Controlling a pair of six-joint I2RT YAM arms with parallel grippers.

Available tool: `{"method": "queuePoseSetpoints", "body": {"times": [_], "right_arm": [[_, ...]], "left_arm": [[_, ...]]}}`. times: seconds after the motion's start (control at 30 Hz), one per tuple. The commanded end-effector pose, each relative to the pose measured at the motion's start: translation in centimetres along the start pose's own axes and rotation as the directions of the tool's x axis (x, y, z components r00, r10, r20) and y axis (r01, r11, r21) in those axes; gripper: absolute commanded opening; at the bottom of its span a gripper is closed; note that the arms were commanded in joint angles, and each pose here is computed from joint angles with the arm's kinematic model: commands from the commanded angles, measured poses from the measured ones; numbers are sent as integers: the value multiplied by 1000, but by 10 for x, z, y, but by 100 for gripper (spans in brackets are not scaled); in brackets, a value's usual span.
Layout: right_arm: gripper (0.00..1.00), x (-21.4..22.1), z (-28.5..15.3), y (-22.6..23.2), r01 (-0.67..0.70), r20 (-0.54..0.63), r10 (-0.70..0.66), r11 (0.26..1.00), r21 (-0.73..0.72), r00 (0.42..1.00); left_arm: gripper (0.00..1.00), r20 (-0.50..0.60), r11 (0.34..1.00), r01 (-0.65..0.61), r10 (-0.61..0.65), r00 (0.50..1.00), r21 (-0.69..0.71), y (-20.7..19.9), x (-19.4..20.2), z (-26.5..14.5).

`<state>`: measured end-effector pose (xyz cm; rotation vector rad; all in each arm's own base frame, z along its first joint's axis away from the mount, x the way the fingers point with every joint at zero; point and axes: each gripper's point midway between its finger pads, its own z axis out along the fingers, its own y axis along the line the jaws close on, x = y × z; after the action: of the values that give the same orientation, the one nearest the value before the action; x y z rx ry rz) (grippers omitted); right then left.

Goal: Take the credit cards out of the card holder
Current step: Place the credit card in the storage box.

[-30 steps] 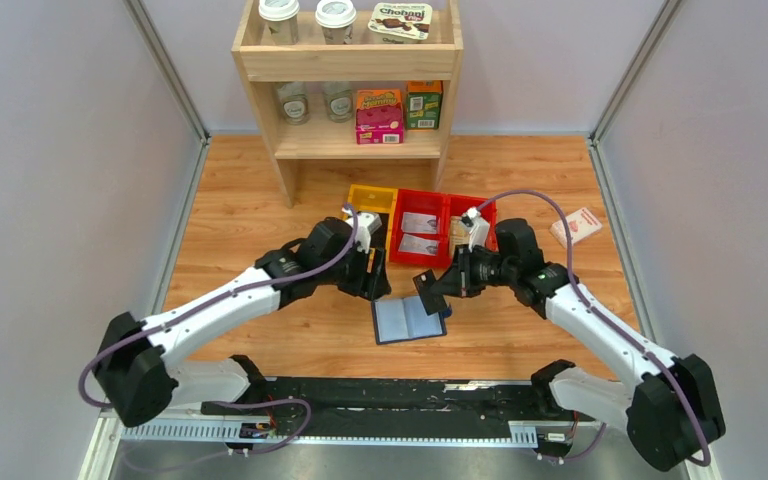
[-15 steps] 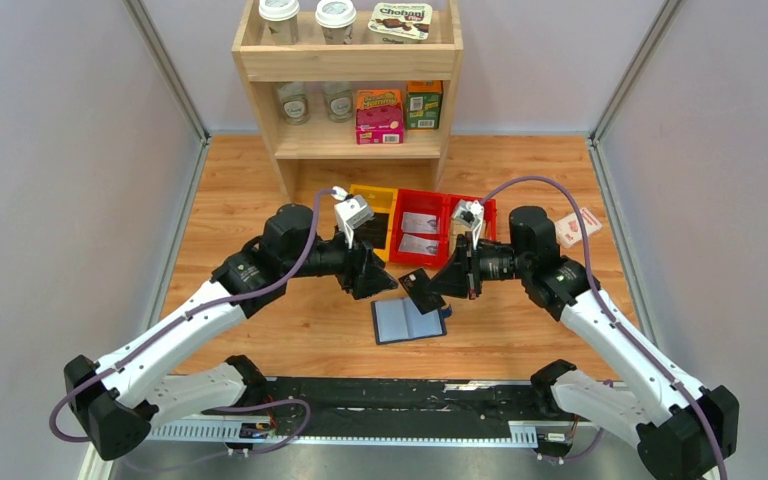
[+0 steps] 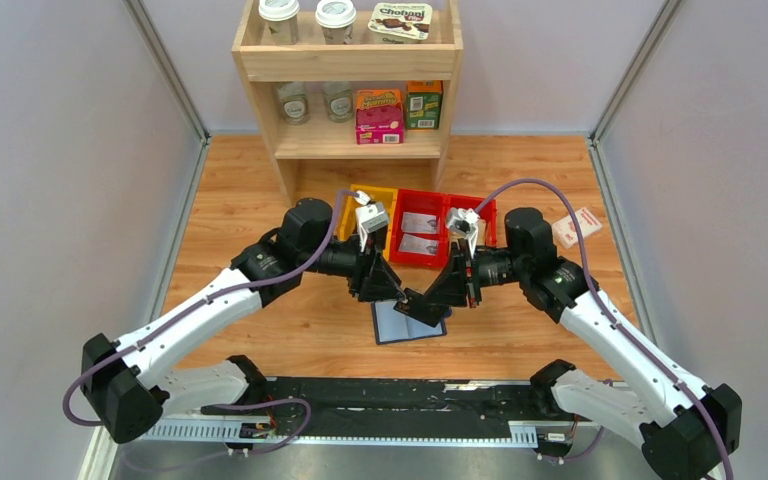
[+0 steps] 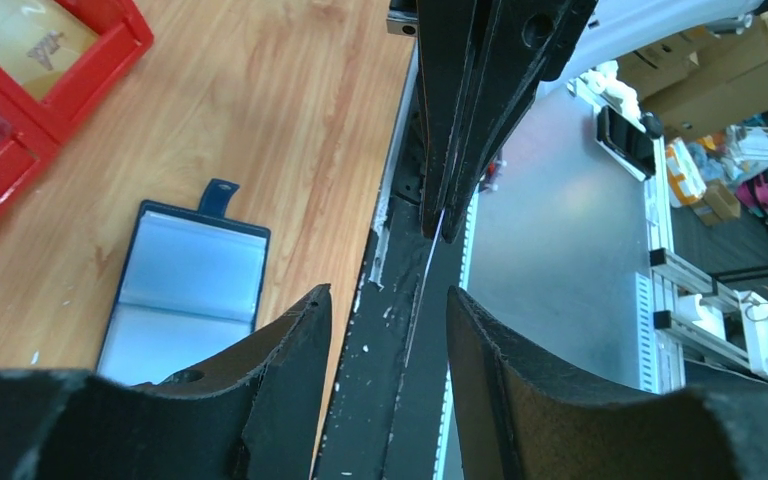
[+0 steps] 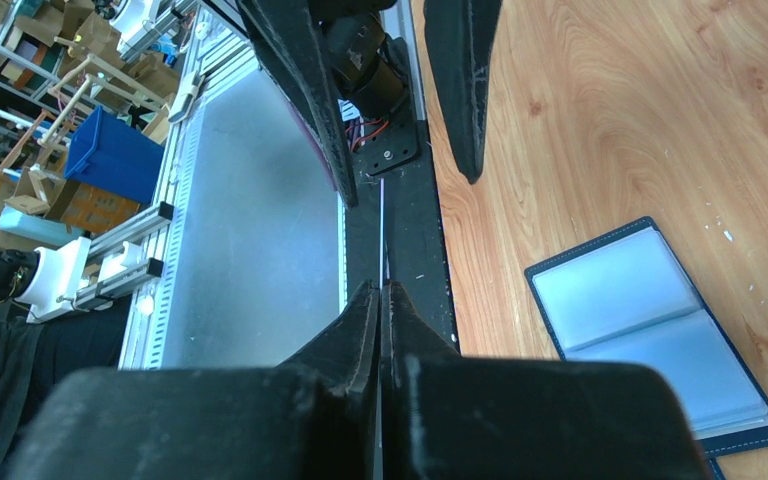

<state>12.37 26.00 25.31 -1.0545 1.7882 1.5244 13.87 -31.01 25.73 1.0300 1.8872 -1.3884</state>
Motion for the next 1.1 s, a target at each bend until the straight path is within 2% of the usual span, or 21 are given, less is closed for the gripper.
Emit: {"method": "queuePoseSetpoints", "body": {"times": [0.0,0.23,0.47,0.67,0.8,0.83,0.9,0.93,1.0,1.07], "right_arm": [[0,-17,0,10,89,27,-89,996,-28,996],[0,-16,2,3,85,39,-85,996,-9,996],[0,-20,2,3,93,66,-93,996,-5,993],[0,-19,3,0,82,74,-82,997,3,994],[0,-19,4,-1,79,75,-79,997,3,994],[0,-19,4,-2,79,75,-79,997,6,994],[0,-18,4,-6,70,74,-71,997,21,995],[3,-18,4,-9,65,73,-68,997,36,995],[18,-17,2,-16,43,72,-49,996,80,996],[28,-19,-2,-23,32,77,-42,991,127,996]], "left_arm": [[53,15,996,-38,37,999,82,-13,-12,3],[52,8,997,-12,11,1000,81,-7,-1,6],[46,-9,994,14,-13,1000,112,-6,15,9],[29,8,992,0,-1,1000,130,-10,18,7],[13,26,992,-15,12,1000,122,-11,14,5],[4,31,993,-16,12,999,116,-11,13,4],[0,42,996,-15,12,999,92,-8,11,4],[0,50,996,-18,14,999,83,-7,10,3],[0,57,999,-11,8,998,39,0,10,2],[0,57,999,0,2,998,-37,13,12,1]]}}
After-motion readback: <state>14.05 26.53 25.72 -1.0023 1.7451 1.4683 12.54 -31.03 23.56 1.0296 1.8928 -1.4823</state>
